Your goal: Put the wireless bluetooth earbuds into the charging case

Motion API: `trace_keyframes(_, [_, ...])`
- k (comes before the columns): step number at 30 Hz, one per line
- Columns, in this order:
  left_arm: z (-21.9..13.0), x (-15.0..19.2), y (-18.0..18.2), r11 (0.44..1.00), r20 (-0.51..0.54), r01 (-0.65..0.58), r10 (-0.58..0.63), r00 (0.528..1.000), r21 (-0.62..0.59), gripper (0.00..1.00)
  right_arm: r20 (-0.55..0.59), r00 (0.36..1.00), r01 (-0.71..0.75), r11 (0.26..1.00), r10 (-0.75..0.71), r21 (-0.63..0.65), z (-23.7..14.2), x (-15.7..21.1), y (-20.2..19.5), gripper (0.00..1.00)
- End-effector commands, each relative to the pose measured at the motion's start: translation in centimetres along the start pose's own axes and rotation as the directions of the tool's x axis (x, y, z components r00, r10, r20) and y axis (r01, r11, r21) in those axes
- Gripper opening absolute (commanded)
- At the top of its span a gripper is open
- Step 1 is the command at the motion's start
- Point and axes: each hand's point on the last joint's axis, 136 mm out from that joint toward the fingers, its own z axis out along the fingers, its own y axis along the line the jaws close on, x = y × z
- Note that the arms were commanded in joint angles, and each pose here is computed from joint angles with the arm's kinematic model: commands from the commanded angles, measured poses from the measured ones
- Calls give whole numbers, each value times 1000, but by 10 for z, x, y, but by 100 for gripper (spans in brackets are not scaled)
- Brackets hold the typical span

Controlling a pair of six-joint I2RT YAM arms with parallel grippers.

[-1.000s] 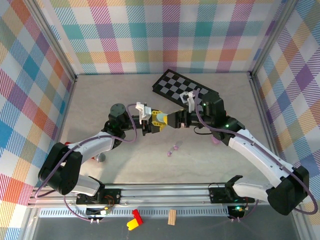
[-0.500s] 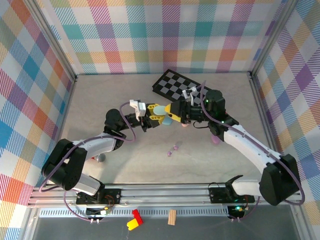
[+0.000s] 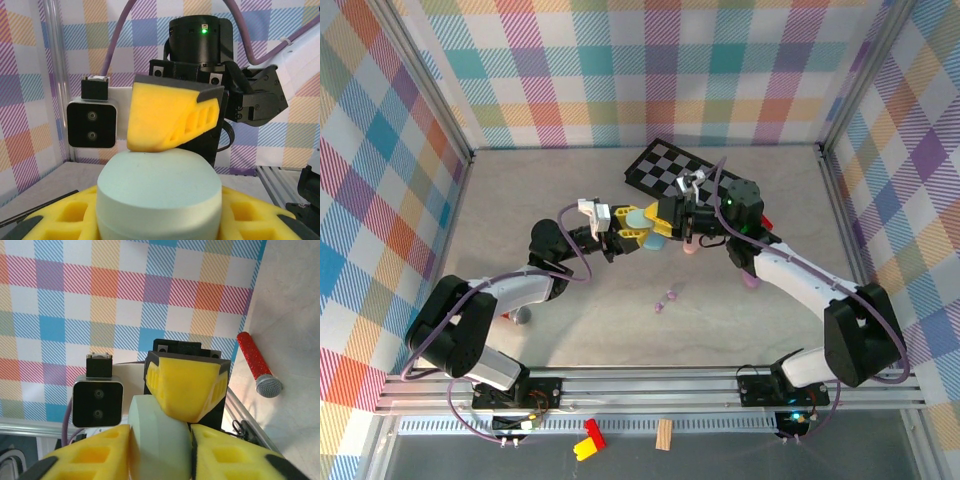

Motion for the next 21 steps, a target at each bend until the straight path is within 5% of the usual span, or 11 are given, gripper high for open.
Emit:
trace_keyframes(1, [2,-3,3,1000,17,-30,30,999,6,0,-12,999,37,998,-38,-44,-1,6,12,22])
trace_keyframes(6, [-2,1,10,997,13,-49,50,999,-54,23,21,998,56,998,-55,-16,-5,4,10,19])
trace_keyframes(14, [-13,3,8,996,-9,-37,36,999,-77,89,138,990,-10,993,-6,116,-27,-14,-34,18])
trace_keyframes(21, [-33,13,0,991,-78,-34,24,997,-126,100,201,979,-41,936,-32,349,-50,-18,-105,20])
